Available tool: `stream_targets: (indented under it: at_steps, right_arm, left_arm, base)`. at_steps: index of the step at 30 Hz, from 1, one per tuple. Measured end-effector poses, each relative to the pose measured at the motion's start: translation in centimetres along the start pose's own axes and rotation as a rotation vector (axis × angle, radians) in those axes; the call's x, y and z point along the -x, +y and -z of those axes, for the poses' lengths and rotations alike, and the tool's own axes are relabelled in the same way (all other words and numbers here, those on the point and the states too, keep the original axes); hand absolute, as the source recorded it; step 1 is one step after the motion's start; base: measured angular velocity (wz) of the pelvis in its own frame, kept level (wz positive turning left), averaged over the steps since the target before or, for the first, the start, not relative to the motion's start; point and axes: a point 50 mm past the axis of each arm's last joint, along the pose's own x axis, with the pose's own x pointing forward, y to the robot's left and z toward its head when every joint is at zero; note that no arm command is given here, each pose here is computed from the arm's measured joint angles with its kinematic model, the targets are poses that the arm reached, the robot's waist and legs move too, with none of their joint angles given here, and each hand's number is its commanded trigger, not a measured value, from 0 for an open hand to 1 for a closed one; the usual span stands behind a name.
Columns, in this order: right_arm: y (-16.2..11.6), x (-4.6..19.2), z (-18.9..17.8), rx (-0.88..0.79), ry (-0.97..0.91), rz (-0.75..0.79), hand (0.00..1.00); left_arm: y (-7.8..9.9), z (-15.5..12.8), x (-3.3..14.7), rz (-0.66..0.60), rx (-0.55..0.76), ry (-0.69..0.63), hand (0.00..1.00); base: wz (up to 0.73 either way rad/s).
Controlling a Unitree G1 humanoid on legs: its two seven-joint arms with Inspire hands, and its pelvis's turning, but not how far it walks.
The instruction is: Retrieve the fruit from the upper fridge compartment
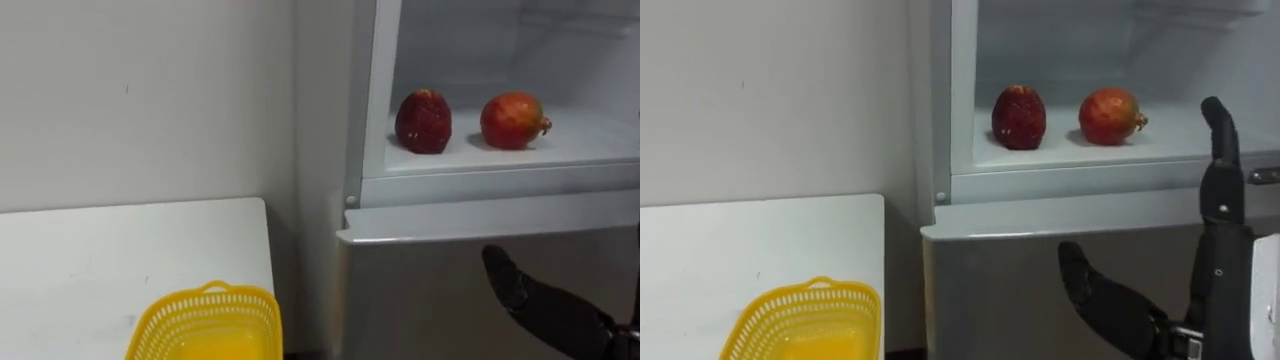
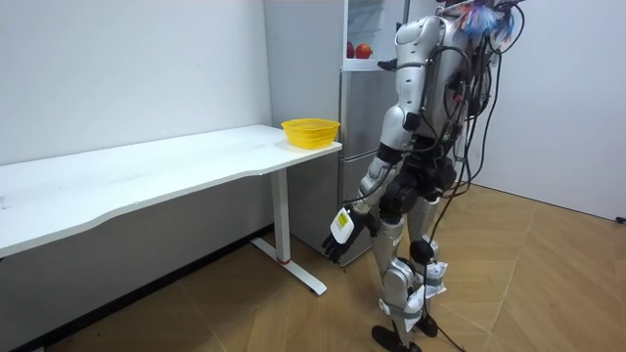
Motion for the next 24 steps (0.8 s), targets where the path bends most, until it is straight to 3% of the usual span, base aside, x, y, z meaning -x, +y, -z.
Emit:
stream_targets:
  at_steps: [8,13,24]
  right_arm:
    - [-0.4,-3.4,0.7,0.035,-0.084,0.110,0.00]
    - [-1.2,-5.8,0.5,0.020,-0.137,0.170,0.00]
    - [-0.9,-7.8,1.8,0.009,-0.064,0.207,0.00]
  left_arm:
    - [0.4,-0.5,-0.2,0.001,-0.059,0.013,0.00]
    - [0.9,-0.8,-0.4,-0.015,-0.023,0.013,0.00]
    - [1.0,-0.6,-0.4,0.008,-0.082,0.036,0.00]
  base:
    - [0.14]
    - [0.07]
    - [0.03]
